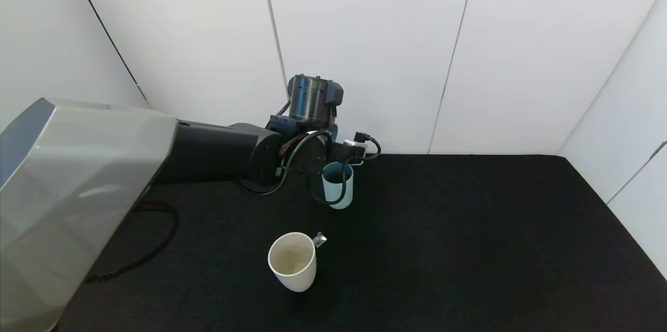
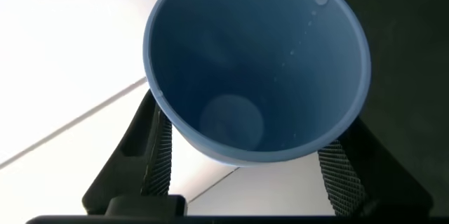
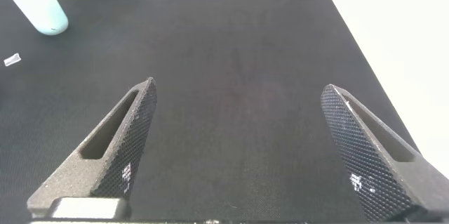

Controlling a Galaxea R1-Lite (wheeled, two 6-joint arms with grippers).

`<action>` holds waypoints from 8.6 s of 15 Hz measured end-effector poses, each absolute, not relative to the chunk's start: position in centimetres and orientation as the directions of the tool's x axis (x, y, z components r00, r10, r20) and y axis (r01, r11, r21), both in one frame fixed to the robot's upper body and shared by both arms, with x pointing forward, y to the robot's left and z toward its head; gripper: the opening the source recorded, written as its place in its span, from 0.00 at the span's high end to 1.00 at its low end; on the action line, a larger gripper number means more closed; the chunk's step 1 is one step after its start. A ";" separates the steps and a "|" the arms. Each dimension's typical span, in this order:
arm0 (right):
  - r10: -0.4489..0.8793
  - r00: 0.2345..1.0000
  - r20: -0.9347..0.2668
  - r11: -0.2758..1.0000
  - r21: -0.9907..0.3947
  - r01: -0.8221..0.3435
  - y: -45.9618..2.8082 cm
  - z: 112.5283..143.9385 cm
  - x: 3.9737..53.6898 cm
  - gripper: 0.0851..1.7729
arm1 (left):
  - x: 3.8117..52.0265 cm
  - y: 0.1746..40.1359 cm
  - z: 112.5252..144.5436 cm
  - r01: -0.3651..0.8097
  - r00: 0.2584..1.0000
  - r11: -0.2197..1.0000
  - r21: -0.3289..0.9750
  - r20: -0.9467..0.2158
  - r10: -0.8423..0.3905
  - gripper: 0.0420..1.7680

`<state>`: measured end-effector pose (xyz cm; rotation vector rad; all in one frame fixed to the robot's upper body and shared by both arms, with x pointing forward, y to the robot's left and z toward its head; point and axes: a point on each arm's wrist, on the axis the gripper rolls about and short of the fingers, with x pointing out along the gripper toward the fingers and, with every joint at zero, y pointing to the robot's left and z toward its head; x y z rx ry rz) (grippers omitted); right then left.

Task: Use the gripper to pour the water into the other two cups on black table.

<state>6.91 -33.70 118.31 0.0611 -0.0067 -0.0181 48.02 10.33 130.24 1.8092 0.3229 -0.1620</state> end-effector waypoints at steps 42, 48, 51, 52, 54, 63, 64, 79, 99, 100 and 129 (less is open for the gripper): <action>-0.019 1.000 0.006 0.998 0.061 0.018 -33.7 118.3 6.9 0.04 | 47.5 27.4 120.3 0.140 0.928 0.988 -0.062 -0.340 -0.153 0.33; -0.018 1.000 0.006 0.998 0.061 0.018 -33.7 118.3 6.9 0.04 | 48.3 27.3 118.6 0.135 0.916 0.989 -0.063 -0.372 -0.148 0.33; -0.019 1.000 0.006 0.998 0.061 0.019 -33.7 118.3 6.9 0.04 | 48.5 27.3 118.3 0.133 0.914 0.989 -0.063 -0.377 -0.147 0.33; -0.018 1.000 0.006 0.998 0.061 0.018 -33.7 118.3 6.9 0.04 | 48.5 27.3 118.2 0.133 0.913 0.989 -0.063 -0.379 -0.147 0.33; -0.019 1.000 0.006 0.998 0.061 0.018 -33.7 118.3 6.9 0.04 | 48.6 27.3 117.9 0.133 0.911 0.989 -0.062 -0.384 -0.147 0.33; -0.018 1.000 0.006 0.998 0.061 0.018 -33.7 118.3 6.9 0.04 | 48.7 27.3 117.1 0.132 0.904 0.990 -0.054 -0.402 -0.142 0.27; -0.018 1.000 0.006 0.998 0.061 0.018 -33.7 118.3 6.9 0.04 | 48.7 27.3 117.1 0.132 0.904 0.990 -0.054 -0.403 -0.143 0.24; -0.019 1.000 0.006 0.998 0.061 0.018 -33.7 118.3 6.9 0.04 | 46.6 27.8 121.2 0.136 0.929 0.989 -0.052 -0.339 -0.146 0.06; -0.019 1.000 0.006 0.998 0.061 0.018 -33.7 118.3 6.9 0.04 | 25.4 31.0 129.5 0.117 0.976 0.993 -0.001 -0.186 -0.115 0.03; -0.019 1.000 0.006 0.998 0.061 0.018 -33.7 118.3 6.9 0.04 | 24.3 31.1 129.2 0.109 0.978 0.994 -0.002 -0.180 -0.108 0.03; -0.018 1.000 0.006 0.998 0.061 0.018 -33.7 118.3 6.9 0.04 | 7.5 33.2 122.3 0.053 0.998 0.998 -0.013 0.035 -0.053 0.03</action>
